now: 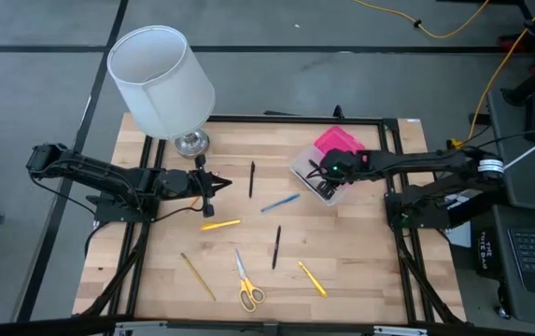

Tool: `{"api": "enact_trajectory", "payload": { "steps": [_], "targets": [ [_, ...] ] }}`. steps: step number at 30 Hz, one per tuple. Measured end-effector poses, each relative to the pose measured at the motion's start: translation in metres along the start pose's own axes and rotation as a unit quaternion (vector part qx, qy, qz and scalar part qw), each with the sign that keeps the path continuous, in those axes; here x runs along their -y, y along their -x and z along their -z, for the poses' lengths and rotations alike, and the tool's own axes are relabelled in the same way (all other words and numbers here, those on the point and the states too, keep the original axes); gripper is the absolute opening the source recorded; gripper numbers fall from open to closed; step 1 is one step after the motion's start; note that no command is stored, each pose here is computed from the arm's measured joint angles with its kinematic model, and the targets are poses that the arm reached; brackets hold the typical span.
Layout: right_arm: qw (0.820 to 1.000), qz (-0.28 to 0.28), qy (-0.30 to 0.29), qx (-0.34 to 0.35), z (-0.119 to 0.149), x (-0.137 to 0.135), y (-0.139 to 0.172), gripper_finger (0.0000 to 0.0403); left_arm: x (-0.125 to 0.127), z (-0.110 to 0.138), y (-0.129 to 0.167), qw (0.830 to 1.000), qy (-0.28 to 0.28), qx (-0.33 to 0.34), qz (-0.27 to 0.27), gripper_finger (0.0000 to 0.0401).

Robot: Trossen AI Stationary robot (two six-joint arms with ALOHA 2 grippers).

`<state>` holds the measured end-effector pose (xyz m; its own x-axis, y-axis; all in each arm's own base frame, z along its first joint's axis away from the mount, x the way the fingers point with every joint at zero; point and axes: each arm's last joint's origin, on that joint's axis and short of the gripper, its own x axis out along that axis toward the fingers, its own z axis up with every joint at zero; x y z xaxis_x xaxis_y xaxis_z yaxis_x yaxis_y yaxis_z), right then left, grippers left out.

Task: Pick & place school supplies into a supply box
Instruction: Put the black pen into the pink supply box

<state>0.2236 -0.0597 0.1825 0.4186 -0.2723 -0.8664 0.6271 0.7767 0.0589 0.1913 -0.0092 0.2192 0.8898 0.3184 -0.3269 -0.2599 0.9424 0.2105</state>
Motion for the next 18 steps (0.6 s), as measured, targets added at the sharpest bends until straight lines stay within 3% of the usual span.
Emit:
{"api": "enact_trajectory", "payload": {
  "steps": [18],
  "targets": [
    [0.998,0.048,0.022,-0.015,0.001,-0.002,-0.027,0.0047,0.000,0.000,0.000,1.000,0.000,0.000,0.001,0.0004]
  ]
}}
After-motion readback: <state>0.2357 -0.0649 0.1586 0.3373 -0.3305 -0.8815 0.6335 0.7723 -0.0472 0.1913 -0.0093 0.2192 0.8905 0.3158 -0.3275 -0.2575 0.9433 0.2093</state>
